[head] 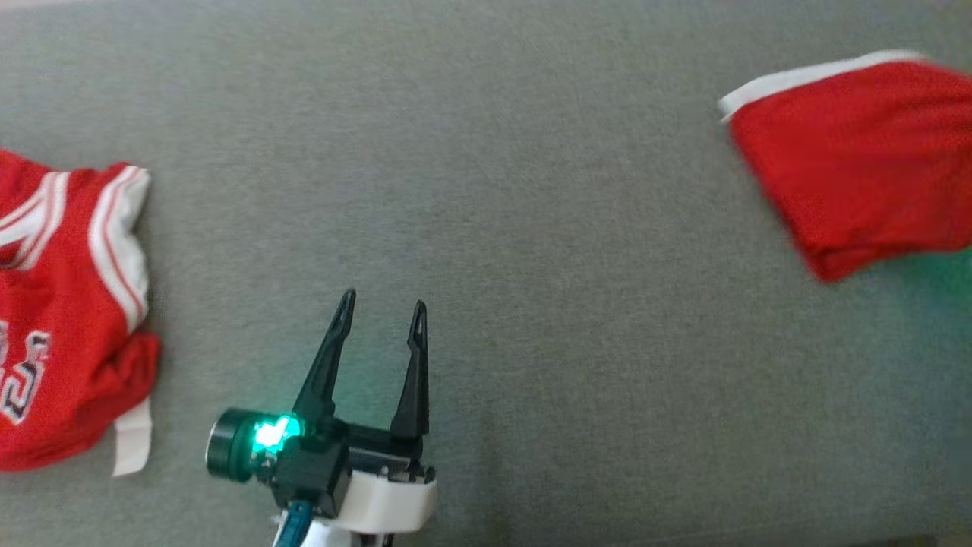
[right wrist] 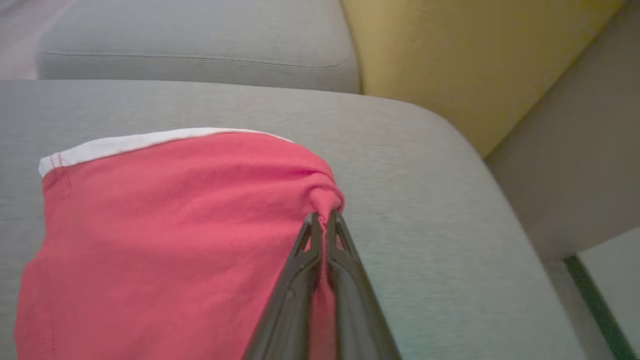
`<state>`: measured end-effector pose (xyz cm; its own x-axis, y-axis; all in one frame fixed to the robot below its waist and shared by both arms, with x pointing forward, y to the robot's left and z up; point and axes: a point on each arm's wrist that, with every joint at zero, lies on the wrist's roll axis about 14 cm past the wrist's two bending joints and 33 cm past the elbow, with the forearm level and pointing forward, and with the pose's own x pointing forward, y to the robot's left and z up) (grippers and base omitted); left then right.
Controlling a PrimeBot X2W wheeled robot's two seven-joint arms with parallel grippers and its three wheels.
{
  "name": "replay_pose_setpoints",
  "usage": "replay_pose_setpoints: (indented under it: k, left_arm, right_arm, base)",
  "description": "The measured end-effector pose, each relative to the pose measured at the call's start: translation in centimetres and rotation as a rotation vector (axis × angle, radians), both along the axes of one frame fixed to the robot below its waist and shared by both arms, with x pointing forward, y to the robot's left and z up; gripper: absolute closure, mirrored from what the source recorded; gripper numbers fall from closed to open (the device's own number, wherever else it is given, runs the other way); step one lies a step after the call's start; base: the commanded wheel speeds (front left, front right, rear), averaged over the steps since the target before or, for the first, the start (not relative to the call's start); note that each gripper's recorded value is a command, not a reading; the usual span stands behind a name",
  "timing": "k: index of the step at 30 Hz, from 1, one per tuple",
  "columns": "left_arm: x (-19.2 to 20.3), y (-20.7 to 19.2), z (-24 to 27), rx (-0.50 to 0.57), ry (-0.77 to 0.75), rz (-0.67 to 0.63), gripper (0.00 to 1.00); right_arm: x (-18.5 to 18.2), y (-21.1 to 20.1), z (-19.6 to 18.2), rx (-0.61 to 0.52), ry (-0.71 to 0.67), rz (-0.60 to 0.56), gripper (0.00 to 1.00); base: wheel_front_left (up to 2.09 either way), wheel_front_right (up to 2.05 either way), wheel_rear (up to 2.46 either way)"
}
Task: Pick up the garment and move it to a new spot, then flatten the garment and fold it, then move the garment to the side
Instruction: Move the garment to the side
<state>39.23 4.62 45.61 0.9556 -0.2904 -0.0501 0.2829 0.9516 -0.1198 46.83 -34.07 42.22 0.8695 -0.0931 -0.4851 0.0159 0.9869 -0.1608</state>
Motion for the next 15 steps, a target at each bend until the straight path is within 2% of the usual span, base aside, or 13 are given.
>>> replay_pose_setpoints:
  k: [9, 10, 11, 15]
  left_arm:
    - [2.6, -2.0, -1.9, -0.006, 0.018, -0.07, 0.0]
    - [2.7, -2.1, -2.1, -0.006, 0.02, -0.075, 0.0]
    - [2.8, -2.3, -2.2, -0.007, 0.021, -0.078, 0.0]
    - [2.9, -2.4, -1.7, -0.007, 0.006, -0.087, 0.0]
  right_arm:
    - [-0.3, -8.0, 1.5, -0.14, -0.008, -0.159, 1.0]
    - [-0.5, -8.5, 1.5, -0.143, -0.002, -0.176, 0.87]
    - [-0.7, -9.0, 1.5, -0.149, -0.003, -0.19, 0.0]
    - [-0.8, -9.3, 2.3, -0.219, -0.043, -0.171, 0.0]
  base:
    - [0.0, 0.0, 0.0]
    - [0.0, 0.0, 0.0]
    - [0.0, 0.0, 0.0]
    - [0.0, 0.0, 0.0]
